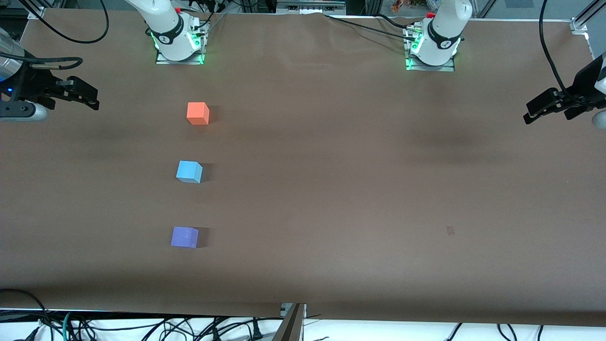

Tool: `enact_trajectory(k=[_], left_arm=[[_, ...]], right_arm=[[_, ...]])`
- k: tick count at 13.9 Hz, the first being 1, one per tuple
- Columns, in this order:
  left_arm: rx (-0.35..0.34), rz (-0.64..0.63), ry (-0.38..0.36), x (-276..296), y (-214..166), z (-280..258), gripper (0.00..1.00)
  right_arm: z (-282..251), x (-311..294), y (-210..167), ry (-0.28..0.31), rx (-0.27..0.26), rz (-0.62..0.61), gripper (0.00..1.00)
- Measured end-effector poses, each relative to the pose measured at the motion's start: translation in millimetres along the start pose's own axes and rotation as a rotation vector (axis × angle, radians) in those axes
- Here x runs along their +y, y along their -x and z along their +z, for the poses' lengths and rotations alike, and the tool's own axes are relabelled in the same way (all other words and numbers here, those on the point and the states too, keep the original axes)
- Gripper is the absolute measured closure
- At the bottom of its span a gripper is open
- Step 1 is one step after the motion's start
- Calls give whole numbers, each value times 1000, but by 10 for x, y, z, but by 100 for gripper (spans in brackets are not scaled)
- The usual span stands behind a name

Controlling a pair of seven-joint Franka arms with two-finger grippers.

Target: Place blue block between orange and purple blocks

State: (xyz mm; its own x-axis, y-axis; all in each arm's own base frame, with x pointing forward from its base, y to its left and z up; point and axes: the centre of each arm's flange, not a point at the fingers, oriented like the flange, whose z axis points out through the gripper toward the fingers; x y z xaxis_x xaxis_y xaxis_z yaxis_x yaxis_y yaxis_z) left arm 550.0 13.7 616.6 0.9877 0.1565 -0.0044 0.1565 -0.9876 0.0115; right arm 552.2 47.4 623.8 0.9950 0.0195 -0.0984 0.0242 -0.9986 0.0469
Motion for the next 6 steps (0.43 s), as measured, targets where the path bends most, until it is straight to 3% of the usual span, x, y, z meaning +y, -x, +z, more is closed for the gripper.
enact_trajectory(k=[6], left_arm=[[-15, -7, -2, -31, -51, 86, 0]], right_arm=[[49, -3, -18, 1, -15, 0, 0]])
